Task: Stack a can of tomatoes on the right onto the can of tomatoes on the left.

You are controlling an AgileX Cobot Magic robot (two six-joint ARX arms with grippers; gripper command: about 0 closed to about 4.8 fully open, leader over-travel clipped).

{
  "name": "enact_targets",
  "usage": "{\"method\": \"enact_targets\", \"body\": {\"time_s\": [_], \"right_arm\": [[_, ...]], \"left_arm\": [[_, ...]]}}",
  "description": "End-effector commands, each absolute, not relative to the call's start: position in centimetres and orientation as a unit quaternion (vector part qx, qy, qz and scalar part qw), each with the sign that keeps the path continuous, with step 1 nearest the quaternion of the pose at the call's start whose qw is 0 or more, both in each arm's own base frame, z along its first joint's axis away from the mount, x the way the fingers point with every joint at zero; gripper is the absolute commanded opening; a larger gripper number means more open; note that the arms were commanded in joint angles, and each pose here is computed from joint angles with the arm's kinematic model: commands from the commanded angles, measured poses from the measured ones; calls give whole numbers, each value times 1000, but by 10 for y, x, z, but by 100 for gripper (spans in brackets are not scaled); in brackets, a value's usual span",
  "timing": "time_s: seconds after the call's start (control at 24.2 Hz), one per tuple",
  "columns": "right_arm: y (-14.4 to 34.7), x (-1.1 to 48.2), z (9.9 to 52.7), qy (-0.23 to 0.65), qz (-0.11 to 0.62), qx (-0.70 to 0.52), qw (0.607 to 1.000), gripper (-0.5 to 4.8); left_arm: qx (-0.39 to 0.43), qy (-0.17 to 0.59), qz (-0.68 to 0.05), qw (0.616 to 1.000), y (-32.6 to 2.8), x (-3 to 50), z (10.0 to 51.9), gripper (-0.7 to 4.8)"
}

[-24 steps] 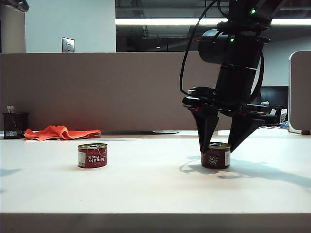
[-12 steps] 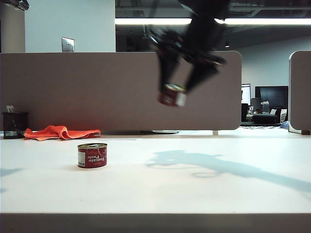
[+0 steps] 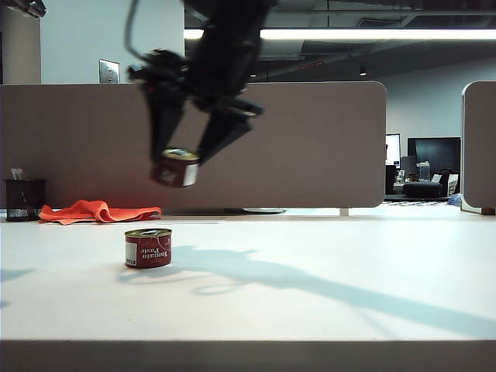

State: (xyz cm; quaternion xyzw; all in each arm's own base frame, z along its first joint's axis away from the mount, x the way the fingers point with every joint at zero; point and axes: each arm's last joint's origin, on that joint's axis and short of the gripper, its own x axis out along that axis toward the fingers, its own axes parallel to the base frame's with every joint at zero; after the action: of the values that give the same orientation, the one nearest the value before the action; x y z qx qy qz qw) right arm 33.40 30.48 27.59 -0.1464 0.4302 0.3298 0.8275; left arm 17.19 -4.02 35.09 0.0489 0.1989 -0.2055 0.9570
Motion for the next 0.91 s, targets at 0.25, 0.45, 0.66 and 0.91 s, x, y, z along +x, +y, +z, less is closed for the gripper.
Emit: {"method": "enact_targets", "body": {"time_s": [0.25,0.45,0.66,0.91], "right_arm": [[337,333,256,424,341,-185,818,304],[340,335,249,427,345,-184,816,323],[339,336,249,426,345,-183,816,358],[338,336,253,422,345,-181,819,368]], "left_arm": [[49,199,-205,957,-40,171,353,26],[49,203,-205,956,-40,170,352,26],[49,203,-205,956,-40,170,352,26],[49,203,-204,956,-40,170,352,26]]}}
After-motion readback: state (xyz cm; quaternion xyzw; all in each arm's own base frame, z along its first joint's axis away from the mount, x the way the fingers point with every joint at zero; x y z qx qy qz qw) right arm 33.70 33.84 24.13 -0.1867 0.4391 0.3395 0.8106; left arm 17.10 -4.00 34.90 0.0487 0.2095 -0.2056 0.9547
